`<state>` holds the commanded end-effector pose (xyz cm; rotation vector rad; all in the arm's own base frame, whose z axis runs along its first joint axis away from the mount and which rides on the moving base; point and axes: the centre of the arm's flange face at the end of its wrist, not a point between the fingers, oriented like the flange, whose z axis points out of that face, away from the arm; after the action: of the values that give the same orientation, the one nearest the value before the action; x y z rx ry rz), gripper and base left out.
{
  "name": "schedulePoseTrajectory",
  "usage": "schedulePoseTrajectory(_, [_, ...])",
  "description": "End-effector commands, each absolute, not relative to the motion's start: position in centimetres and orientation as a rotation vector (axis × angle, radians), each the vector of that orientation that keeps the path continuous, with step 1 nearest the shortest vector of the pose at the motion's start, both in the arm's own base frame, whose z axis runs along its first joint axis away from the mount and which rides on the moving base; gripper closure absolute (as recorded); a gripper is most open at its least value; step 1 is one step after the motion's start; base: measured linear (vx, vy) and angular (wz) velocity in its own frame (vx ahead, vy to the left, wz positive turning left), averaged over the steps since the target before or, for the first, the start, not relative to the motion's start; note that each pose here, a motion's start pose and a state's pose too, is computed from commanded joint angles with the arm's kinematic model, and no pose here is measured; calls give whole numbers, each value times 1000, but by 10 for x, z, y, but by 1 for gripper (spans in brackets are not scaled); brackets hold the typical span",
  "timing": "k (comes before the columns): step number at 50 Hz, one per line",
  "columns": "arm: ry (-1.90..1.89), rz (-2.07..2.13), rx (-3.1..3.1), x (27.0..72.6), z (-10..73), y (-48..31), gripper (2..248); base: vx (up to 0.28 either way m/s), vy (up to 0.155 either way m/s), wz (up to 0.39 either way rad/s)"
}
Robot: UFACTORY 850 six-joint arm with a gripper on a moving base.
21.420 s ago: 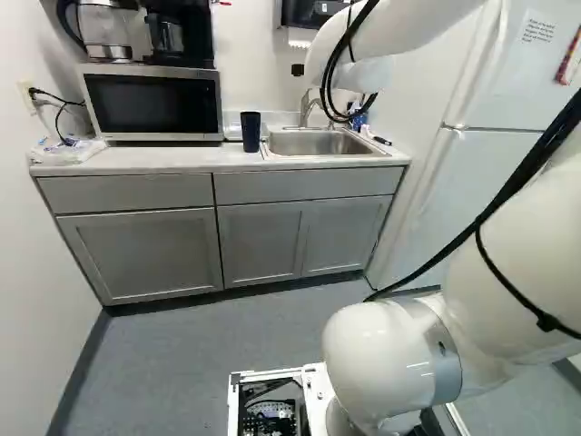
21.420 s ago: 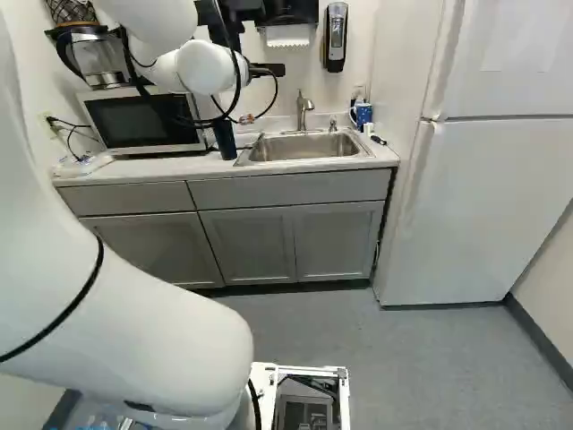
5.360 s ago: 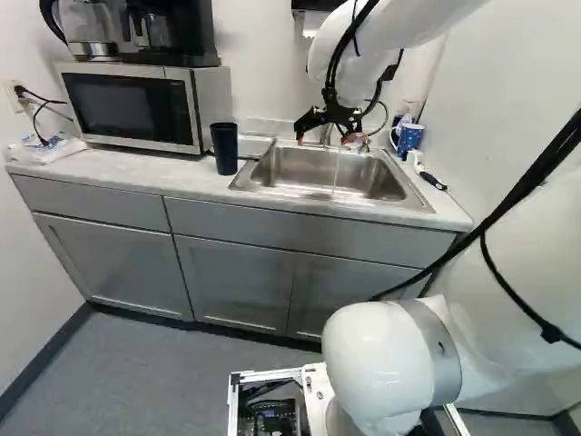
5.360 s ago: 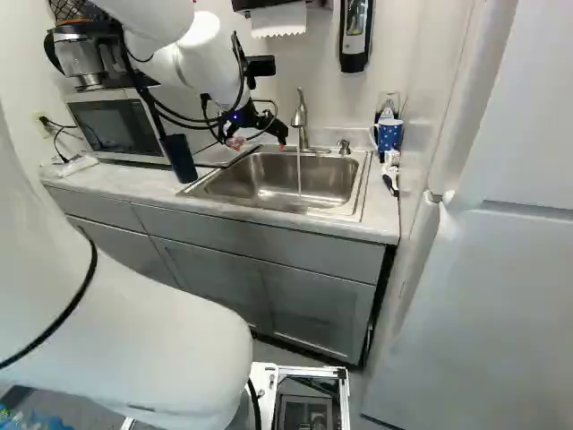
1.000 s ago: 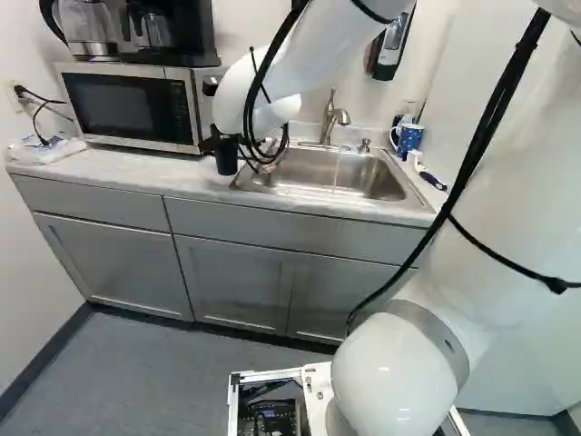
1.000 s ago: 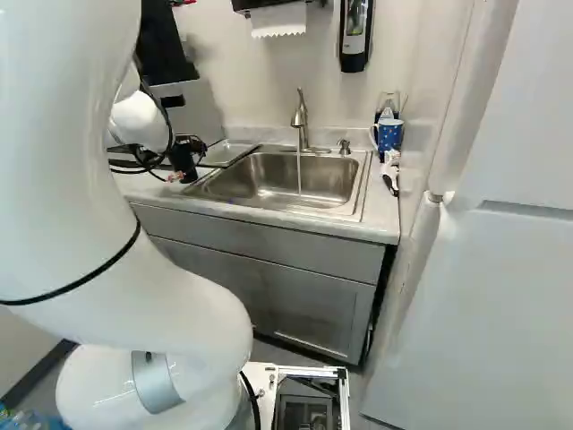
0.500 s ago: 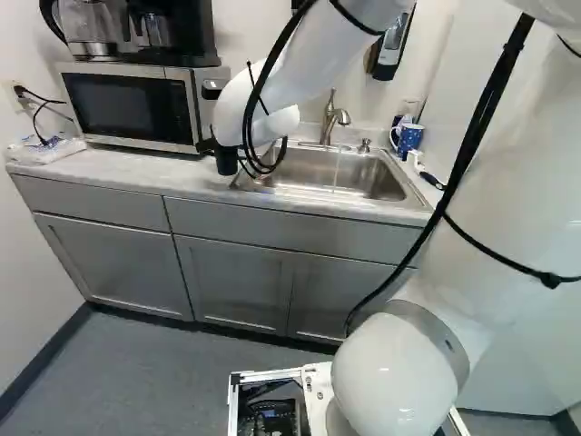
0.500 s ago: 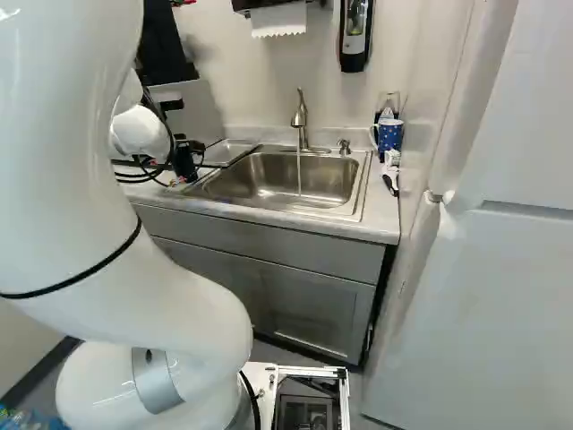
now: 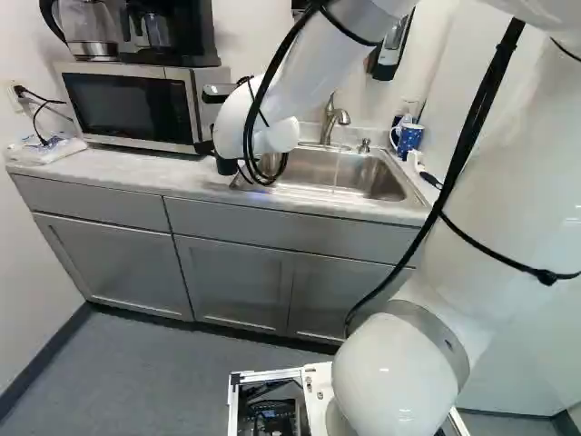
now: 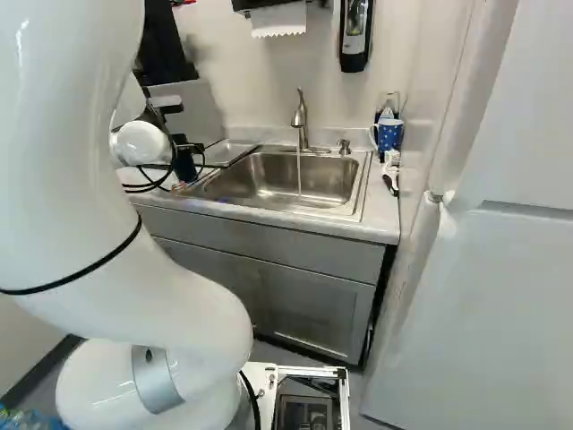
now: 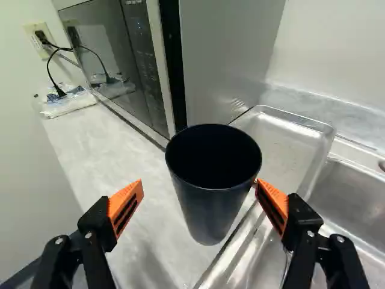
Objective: Rinse the cup and place it in the tray
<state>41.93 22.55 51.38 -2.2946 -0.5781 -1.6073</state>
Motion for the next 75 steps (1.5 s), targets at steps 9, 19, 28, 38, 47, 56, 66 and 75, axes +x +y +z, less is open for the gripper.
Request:
schedulePoseTrajectory(9, [-562, -1652, -2261, 417, 509, 221, 3, 0, 0, 0])
schedulePoseTrajectory(19, [-546, -1701, -2221, 416, 504, 217, 3, 0, 0, 0])
schedulePoseTrajectory(28, [-537, -1741, -2182, 416, 500, 218, 3, 0, 0, 0])
schedulePoseTrajectory(38, [-526, -1785, -2138, 418, 495, 219, 3, 0, 0, 0])
schedulePoseTrajectory(47, [-515, -1818, -2108, 419, 490, 217, 3, 0, 0, 0])
schedulePoseTrajectory(56, [-514, -1807, -2124, 419, 481, 215, 3, 0, 0, 0])
schedulePoseTrajectory(66, [-518, -1792, -2140, 419, 474, 215, 3, 0, 0, 0])
schedulePoseTrajectory(75, [-518, -1792, -2140, 419, 474, 215, 3, 0, 0, 0])
